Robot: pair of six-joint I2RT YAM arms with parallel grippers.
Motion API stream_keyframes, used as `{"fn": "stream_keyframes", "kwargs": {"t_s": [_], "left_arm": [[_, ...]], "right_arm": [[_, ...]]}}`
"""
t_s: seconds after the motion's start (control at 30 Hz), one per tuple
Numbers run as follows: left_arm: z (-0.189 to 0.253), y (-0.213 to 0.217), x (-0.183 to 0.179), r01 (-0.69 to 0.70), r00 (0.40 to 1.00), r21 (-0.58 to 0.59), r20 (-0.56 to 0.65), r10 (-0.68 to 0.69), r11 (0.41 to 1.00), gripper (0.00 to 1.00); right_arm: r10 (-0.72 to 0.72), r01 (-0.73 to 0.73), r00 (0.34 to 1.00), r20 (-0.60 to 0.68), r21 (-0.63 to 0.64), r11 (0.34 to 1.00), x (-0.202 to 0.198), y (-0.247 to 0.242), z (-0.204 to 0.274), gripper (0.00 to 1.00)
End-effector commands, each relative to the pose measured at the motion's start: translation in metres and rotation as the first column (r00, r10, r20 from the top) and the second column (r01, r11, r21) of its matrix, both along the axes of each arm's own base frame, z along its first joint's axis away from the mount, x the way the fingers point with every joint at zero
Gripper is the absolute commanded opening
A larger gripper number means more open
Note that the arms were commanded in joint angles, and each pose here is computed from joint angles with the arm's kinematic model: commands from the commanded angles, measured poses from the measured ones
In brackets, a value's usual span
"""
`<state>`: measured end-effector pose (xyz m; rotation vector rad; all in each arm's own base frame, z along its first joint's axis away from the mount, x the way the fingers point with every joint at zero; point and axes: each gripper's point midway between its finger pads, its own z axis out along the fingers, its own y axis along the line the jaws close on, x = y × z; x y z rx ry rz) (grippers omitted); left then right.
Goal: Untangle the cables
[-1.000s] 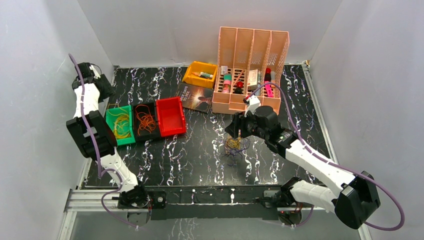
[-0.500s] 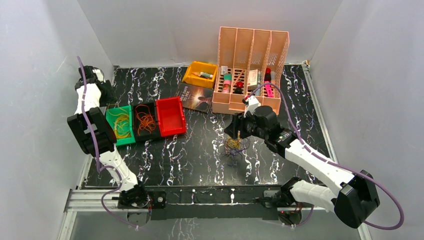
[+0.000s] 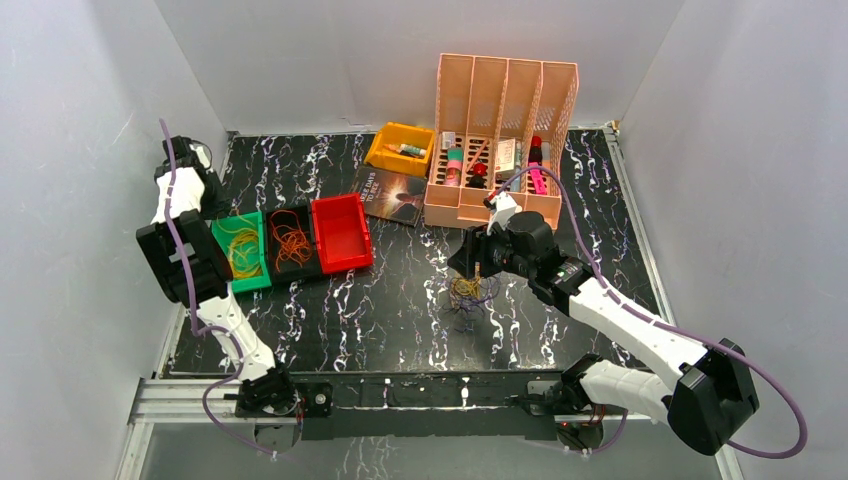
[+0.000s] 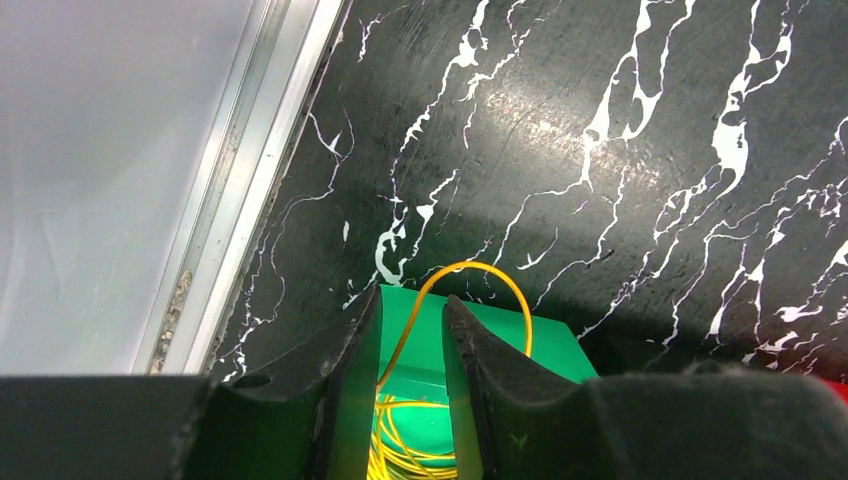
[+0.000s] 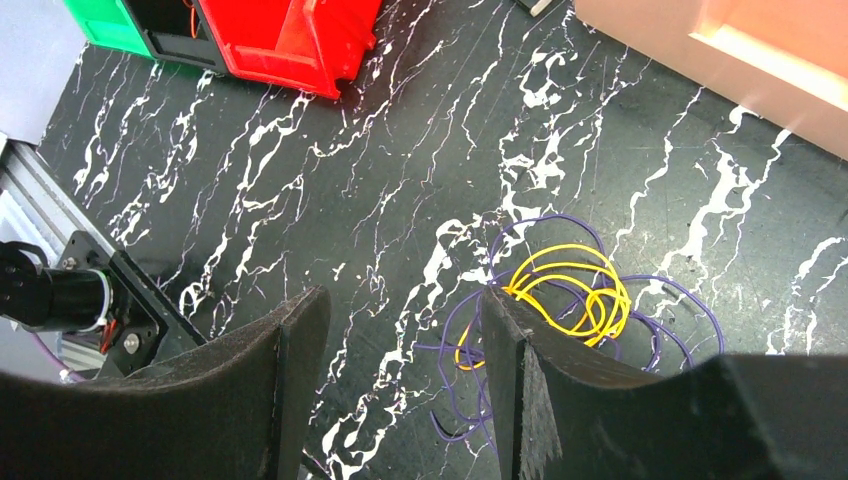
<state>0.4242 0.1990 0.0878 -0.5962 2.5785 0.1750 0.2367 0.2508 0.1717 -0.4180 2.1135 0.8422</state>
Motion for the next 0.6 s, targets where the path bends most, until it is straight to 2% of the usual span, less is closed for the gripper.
{"fn": "stream_keyframes", "kwargs": {"t_s": [0.0, 0.27, 0.57], "left_arm": [[0.012, 0.006, -0.004, -0.035, 0.999, 0.012, -0.01, 0.035, 0.999, 0.23], [0.027, 0.003, 0.003, -0.046, 0.998, -0.007, 0.04, 0.046, 0.999, 0.0], [0.071, -0.008, -0.005, -0.078, 0.983, -0.014, 0.167, 0.079, 0.997, 0.0]], "right_arm": [[0.009, -0.009, 1.0, 0.027, 0.032, 0.999, 0.002, 0.005, 0.009, 0.66], [0.009, -0.01, 1.0, 0.028, 0.032, 0.999, 0.002, 0.005, 0.008, 0.65], [0.017, -0.018, 1.0, 0.023, 0.041, 0.999, 0.001, 0.007, 0.008, 0.66]]}}
